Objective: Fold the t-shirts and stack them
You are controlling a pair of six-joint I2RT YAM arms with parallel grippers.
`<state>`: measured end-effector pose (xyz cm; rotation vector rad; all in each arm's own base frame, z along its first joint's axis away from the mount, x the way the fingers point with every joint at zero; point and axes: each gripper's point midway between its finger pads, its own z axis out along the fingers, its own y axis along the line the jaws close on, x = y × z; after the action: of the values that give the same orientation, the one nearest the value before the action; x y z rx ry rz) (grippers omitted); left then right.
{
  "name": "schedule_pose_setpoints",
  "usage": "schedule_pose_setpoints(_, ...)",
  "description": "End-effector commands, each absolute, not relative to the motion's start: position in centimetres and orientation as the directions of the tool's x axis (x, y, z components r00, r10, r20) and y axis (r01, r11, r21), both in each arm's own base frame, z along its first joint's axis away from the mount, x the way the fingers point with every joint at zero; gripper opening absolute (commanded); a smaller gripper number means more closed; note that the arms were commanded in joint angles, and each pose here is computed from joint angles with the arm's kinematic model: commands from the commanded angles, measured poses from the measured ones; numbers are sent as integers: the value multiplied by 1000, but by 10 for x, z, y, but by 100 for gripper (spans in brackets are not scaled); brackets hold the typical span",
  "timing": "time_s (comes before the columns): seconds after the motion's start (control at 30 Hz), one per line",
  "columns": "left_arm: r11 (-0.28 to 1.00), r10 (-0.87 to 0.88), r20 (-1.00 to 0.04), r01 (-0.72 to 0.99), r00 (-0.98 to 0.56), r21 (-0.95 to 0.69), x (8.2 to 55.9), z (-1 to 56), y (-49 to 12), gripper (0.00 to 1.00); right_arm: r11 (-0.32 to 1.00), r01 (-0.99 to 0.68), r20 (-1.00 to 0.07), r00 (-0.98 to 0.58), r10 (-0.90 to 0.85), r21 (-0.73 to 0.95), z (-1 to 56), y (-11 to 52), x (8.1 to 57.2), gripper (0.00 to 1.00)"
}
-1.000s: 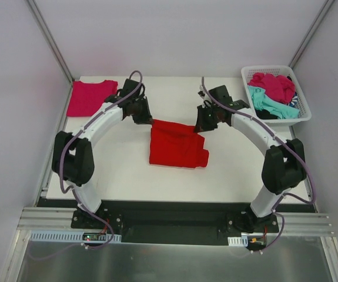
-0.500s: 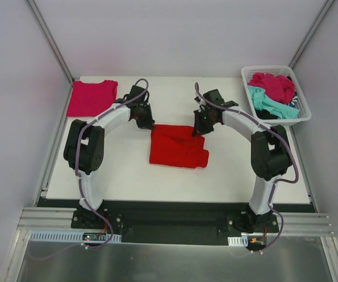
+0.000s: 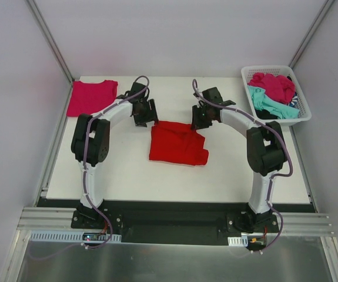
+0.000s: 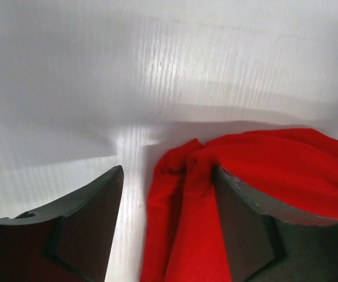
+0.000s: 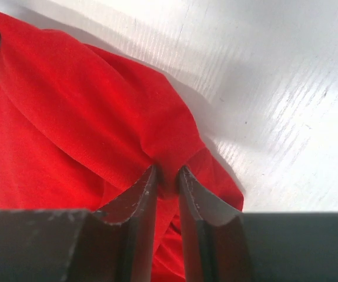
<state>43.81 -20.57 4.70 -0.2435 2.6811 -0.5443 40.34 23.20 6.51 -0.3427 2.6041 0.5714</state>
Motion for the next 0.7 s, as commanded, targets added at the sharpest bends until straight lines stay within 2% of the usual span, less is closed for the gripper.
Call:
schedule_pose_setpoints(0.0,924,-239,-511,-31,-826,-382,471,105,-195,66,883,-383,-615,-775,-146,273,103,228,425,29)
schedule_pose_setpoints(0.03,927,-231,-534,-18,-813,-373,473,114,-193,74,885,-384,-629,-764,-144,264,109,227,427,31)
schedule_pose_setpoints(0.17,923,-233,-591,16,-773,-384,471,162,-191,76,882,-404,-666,-731,-151,243,134,227,424,38)
schedule_pose_setpoints(0.47,895,-255,-656,84,-711,-438,432,237,-192,78,857,-493,-780,-592,-204,150,224,244,391,40)
schedule_pose_setpoints(0.57,887,-251,-635,89,-731,-453,405,235,-203,78,851,-503,-775,-595,-214,152,230,247,370,40)
schedule_pose_setpoints(0.67,897,-215,-609,93,-763,-433,380,215,-214,78,845,-504,-767,-609,-201,178,211,249,349,38)
